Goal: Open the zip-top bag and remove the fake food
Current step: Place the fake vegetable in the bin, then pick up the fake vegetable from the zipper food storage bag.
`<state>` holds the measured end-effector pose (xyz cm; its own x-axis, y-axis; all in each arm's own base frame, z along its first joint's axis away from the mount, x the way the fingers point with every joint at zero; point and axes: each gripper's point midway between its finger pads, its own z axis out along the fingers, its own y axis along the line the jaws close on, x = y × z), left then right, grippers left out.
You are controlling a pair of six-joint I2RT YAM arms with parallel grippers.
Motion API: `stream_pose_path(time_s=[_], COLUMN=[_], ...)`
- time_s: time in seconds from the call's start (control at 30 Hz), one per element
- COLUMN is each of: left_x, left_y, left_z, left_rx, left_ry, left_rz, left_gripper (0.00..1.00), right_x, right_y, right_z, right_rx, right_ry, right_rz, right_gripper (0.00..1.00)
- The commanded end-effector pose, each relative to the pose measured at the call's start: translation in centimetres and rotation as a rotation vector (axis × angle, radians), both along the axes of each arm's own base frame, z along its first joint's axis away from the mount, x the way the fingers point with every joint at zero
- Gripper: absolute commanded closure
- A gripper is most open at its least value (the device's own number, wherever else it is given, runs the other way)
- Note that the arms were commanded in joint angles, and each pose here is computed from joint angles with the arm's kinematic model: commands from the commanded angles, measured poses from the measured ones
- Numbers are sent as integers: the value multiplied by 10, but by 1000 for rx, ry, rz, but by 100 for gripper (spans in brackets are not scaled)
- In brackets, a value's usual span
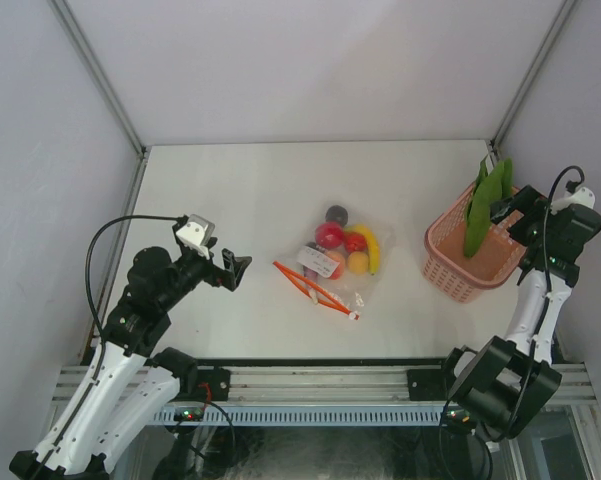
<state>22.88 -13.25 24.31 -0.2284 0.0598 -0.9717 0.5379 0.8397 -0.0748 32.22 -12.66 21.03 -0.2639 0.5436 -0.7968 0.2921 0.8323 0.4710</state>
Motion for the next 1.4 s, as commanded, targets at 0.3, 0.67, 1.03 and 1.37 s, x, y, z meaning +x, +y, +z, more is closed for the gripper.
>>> stream_pose_path(time_s=[0.3, 0.67, 1.03, 1.37], left_x=[1, -4, -9, -32], left_y=[-3, -18, -52, -89], left_z=[8, 5, 9, -6], left_rx=[-40, -84, -313, -525], left_ry=[-23, 16, 183, 336], left_rz=[-8, -79, -165, -166], left_gripper=[0, 1, 7, 19], right_x=[-11, -35, -75, -72], right_y=[66, 154, 244, 297], right_z=[64, 70, 64, 19], right_rx=[-94, -140, -81, -255], right_ry=[-260, -381, -457, -330], right_rz=[455, 931, 1378, 1476], right_gripper=[1, 1, 1, 1])
